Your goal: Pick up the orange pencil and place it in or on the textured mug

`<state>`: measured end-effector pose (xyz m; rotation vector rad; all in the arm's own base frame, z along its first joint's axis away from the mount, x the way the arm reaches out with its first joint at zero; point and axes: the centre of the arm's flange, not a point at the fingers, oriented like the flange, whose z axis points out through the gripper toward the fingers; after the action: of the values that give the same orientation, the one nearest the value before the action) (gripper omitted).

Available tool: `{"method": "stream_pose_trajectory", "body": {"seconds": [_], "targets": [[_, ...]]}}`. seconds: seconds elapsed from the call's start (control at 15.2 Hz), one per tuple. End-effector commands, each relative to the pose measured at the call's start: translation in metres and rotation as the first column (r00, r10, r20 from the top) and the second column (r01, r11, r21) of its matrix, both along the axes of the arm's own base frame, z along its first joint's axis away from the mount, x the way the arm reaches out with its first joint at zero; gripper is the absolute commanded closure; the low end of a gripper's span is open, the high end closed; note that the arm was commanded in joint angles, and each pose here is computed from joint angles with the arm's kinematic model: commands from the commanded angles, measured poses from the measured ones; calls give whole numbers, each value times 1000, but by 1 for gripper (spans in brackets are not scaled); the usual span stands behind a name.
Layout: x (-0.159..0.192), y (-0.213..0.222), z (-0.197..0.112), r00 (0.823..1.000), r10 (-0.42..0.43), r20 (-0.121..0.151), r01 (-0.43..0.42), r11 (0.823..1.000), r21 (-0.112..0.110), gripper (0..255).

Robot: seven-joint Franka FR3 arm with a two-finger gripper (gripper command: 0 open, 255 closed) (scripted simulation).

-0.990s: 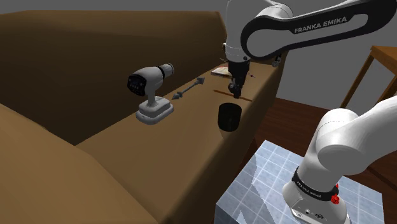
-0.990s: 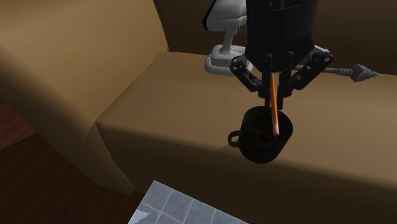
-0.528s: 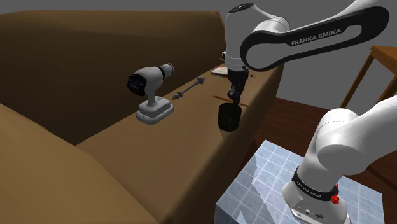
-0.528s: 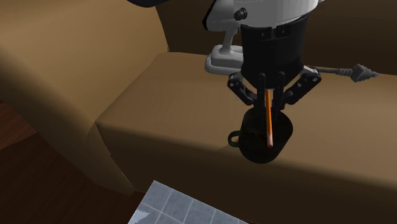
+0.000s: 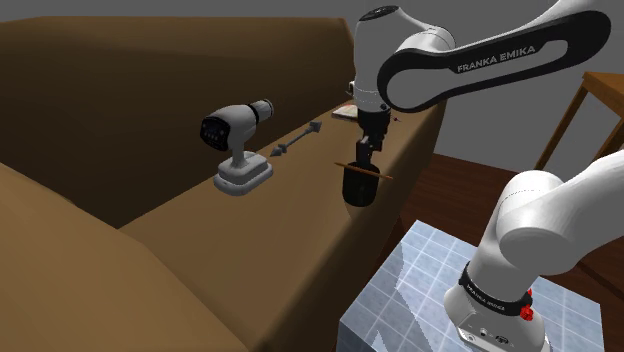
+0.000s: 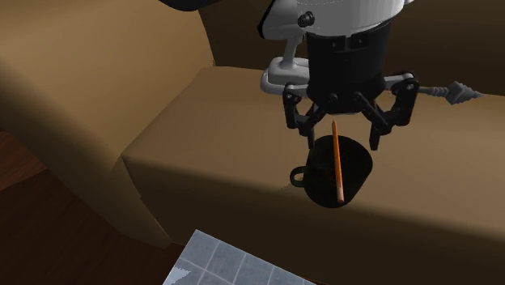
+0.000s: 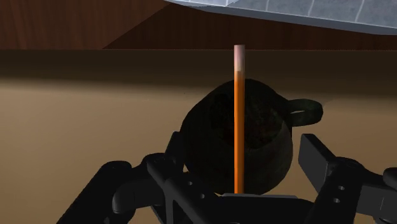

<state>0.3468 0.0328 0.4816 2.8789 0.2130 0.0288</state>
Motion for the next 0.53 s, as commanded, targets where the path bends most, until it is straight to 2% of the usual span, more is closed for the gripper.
{"method": "stream_pose_trajectory", "body": {"seconds": [0.0, 0.13, 0.4, 0.46], "targets": [[0, 0, 0, 1000, 0, 0, 0, 1000, 0, 0], [0, 0, 0, 1000, 0, 0, 0, 1000, 0, 0], [-2, 12, 48, 1000, 0, 0, 0, 1000, 0, 0], [-2, 12, 48, 1000, 0, 0, 0, 1000, 0, 0]]}}
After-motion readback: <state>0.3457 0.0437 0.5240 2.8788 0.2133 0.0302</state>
